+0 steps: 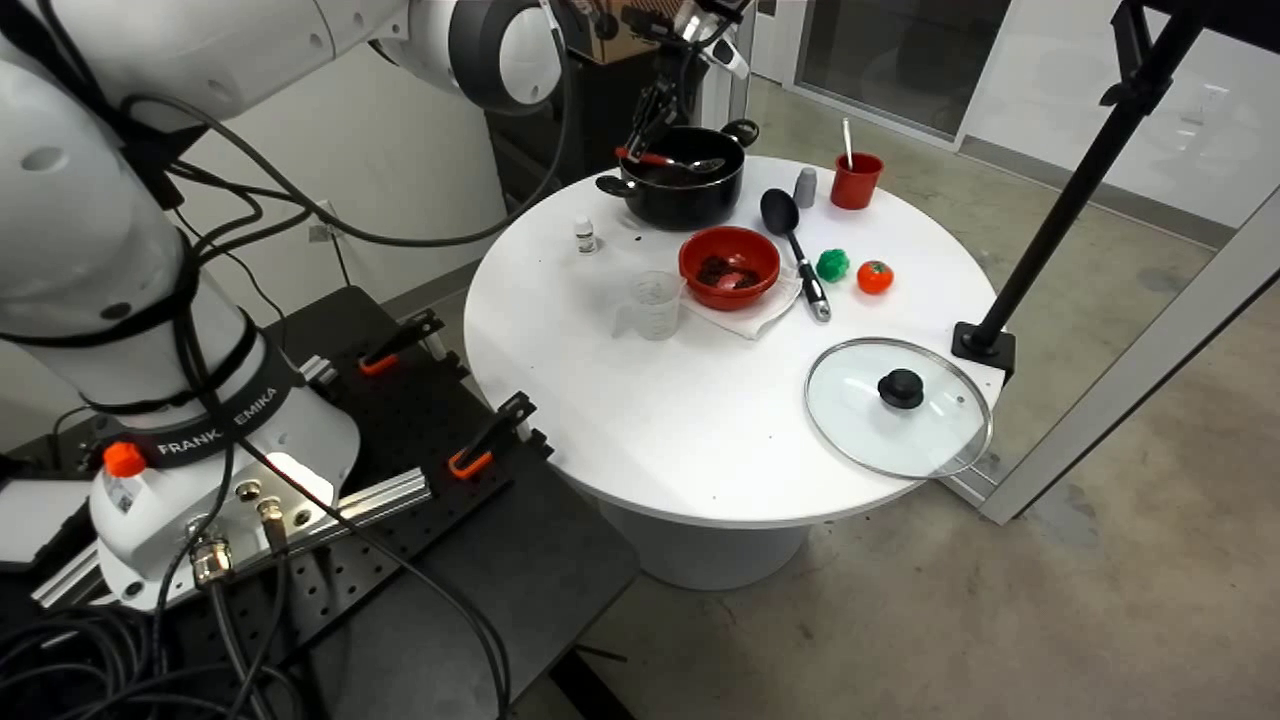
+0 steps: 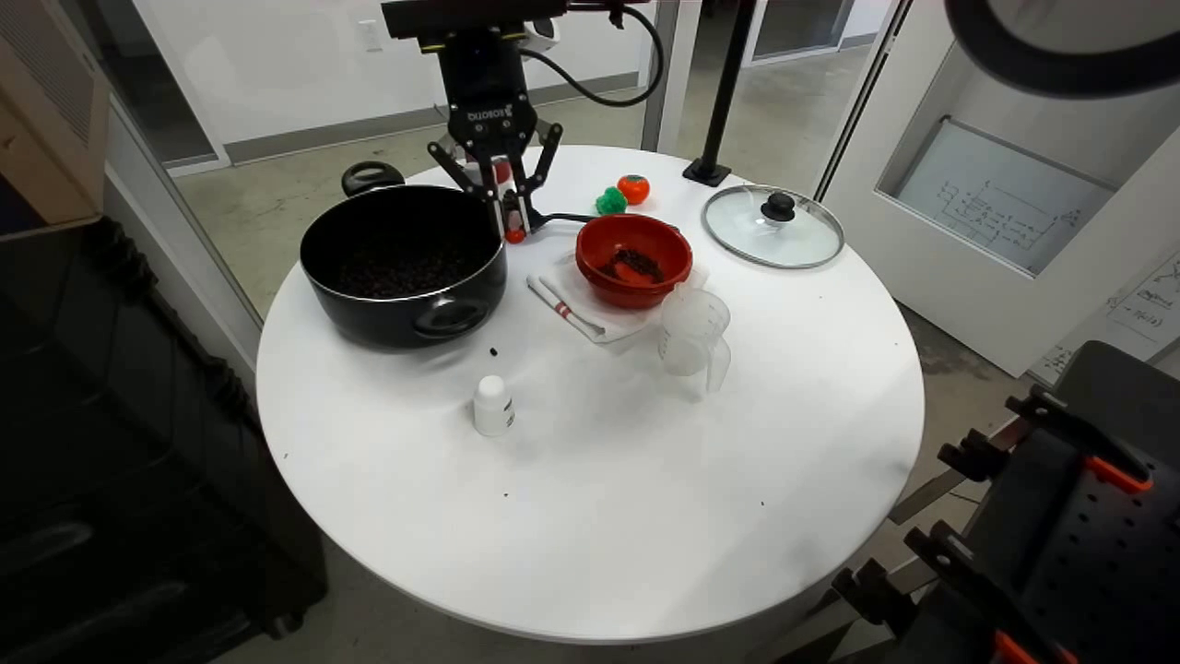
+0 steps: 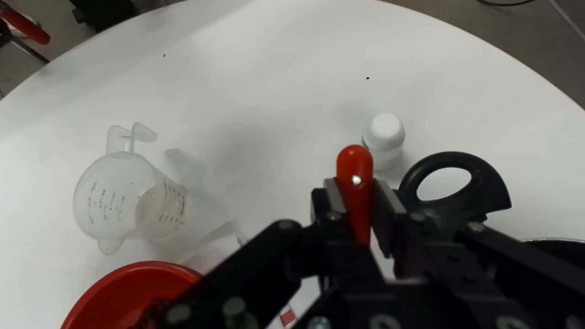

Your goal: Pour the contents of the jug into the red bowl then place a spoonful in the pot

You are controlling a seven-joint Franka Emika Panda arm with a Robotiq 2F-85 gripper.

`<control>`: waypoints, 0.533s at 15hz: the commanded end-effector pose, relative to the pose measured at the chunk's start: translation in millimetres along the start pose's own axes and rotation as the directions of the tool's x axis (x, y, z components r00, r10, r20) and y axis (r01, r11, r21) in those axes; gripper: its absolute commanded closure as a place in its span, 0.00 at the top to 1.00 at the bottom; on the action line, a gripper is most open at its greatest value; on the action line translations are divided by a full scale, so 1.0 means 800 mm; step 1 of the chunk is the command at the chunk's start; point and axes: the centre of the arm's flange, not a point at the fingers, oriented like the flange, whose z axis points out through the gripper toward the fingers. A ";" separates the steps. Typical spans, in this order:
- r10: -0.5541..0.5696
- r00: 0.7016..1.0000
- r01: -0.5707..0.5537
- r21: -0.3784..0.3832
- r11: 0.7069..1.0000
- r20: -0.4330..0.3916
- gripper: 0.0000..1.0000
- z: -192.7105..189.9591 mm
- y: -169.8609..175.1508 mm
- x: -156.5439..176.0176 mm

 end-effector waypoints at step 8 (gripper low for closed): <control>0.054 0.995 -0.052 0.036 0.998 -0.081 0.05 0.028 0.093 -0.027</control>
